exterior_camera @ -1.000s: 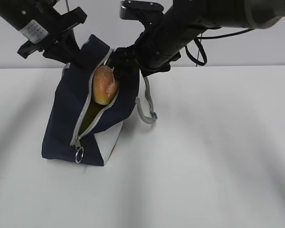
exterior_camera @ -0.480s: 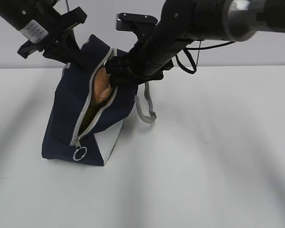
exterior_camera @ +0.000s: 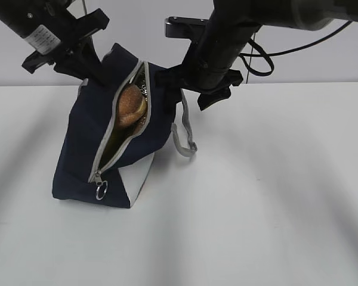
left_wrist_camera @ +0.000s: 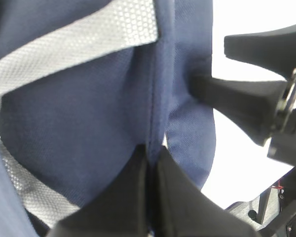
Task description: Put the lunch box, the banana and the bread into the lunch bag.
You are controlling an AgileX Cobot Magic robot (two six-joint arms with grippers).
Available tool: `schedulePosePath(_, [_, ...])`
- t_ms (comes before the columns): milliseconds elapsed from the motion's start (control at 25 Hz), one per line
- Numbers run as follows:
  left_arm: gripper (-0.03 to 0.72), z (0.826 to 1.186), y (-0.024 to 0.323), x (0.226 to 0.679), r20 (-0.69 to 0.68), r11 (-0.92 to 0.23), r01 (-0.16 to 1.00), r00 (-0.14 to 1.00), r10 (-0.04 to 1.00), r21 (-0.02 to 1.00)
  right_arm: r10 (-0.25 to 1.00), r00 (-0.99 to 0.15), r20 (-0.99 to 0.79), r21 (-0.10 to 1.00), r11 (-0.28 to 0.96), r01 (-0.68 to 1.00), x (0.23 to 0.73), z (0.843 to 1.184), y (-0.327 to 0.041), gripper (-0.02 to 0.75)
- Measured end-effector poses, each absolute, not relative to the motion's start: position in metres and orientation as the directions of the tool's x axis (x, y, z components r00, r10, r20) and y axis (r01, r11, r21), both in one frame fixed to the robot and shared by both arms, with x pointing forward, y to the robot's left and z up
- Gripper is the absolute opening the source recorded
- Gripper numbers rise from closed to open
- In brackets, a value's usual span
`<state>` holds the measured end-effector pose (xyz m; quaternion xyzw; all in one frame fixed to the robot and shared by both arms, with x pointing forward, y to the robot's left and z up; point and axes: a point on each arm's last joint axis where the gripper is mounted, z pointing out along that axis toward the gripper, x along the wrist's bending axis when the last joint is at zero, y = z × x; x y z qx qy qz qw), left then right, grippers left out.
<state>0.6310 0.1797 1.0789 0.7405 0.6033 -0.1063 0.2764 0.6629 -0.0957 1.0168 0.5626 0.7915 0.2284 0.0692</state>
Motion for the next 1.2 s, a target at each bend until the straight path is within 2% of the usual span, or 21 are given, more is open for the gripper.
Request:
schedulePosePath(120, [0.0, 1.079, 0.18, 0.631, -0.491, -0.119, 0.952, 0.249, 0.835, 0.281, 0.924, -0.329, 0.196, 0.422, 0.224, 0.879, 0.663, 1.017, -0.097, 0.561])
schedulePosePath(480, [0.0, 1.079, 0.18, 0.631, -0.491, -0.119, 0.952, 0.249, 0.835, 0.281, 0.889, -0.247, 0.385, 0.375, 0.093, 0.922, 0.664, 1.018, -0.095, 0.267])
schedulePosePath(600, [0.0, 1.079, 0.18, 0.631, -0.491, -0.12, 0.952, 0.25, 0.835, 0.281, 0.875, -0.234, 0.423, 0.367, 0.07, 0.927, 0.664, 1.02, -0.093, 0.232])
schedulePosePath(880, [0.0, 1.079, 0.18, 0.631, -0.489, -0.122, 0.951, 0.253, 0.835, 0.283, 0.842, -0.218, 0.493, 0.342, 0.042, 0.939, 0.667, 1.011, -0.086, 0.206])
schedulePosePath(960, [0.0, 1.079, 0.18, 0.631, -0.489, -0.123, 0.951, 0.253, 0.835, 0.283, 0.843, -0.224, 0.489, 0.339, 0.053, 0.939, 0.668, 1.007, -0.086, 0.157])
schedulePosePath(1080, [0.0, 1.079, 0.18, 0.631, -0.488, -0.123, 0.951, 0.254, 0.835, 0.283, 0.842, -0.242, 0.483, 0.348, 0.07, 0.935, 0.668, 1.007, -0.087, 0.031])
schedulePosePath(1200, [0.0, 1.079, 0.18, 0.631, -0.49, -0.123, 0.951, 0.253, 0.834, 0.283, 0.84, -0.259, 0.477, 0.369, 0.077, 0.926, 0.669, 1.014, -0.092, -0.004])
